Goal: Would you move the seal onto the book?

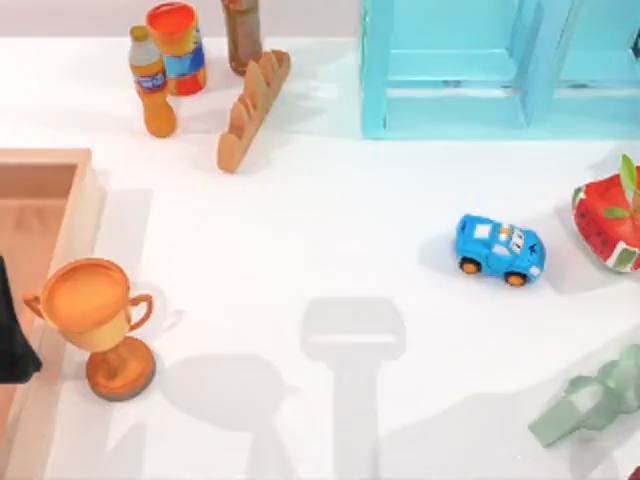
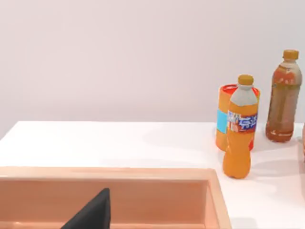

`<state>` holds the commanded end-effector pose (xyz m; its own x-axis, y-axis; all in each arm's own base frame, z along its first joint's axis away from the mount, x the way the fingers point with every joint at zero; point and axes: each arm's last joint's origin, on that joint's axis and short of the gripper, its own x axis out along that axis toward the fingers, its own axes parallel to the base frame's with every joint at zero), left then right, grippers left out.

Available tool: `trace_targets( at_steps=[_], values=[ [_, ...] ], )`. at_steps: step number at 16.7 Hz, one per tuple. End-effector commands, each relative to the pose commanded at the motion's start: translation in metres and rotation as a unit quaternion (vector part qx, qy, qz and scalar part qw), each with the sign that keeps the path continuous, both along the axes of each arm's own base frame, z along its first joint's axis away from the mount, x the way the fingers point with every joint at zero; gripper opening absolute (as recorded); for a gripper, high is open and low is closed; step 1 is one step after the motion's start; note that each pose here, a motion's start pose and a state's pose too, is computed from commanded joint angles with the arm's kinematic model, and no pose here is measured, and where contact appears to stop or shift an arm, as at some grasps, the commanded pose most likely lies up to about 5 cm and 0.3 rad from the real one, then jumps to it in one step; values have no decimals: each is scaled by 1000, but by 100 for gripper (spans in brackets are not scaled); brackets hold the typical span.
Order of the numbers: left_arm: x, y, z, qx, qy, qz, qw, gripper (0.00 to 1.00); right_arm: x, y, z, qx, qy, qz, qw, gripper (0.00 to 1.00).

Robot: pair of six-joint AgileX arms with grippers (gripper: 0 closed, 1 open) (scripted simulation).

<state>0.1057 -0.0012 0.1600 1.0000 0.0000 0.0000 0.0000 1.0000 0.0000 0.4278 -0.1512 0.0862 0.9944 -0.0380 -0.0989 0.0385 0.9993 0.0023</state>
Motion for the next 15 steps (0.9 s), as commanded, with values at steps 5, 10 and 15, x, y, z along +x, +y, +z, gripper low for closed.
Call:
trace_targets(
  at_steps=[5, 10, 15],
  values=[
    [0, 0, 0, 0, 0, 0, 1000, 100, 39, 1, -5, 0, 1, 0, 1000, 100],
    [0, 0, 0, 0, 0, 0, 1000, 100, 41, 2, -5, 0, 2, 0, 1000, 100],
    [0, 0, 0, 0, 0, 0, 1000, 100, 41, 2, -5, 0, 2, 0, 1000, 62]
  ],
)
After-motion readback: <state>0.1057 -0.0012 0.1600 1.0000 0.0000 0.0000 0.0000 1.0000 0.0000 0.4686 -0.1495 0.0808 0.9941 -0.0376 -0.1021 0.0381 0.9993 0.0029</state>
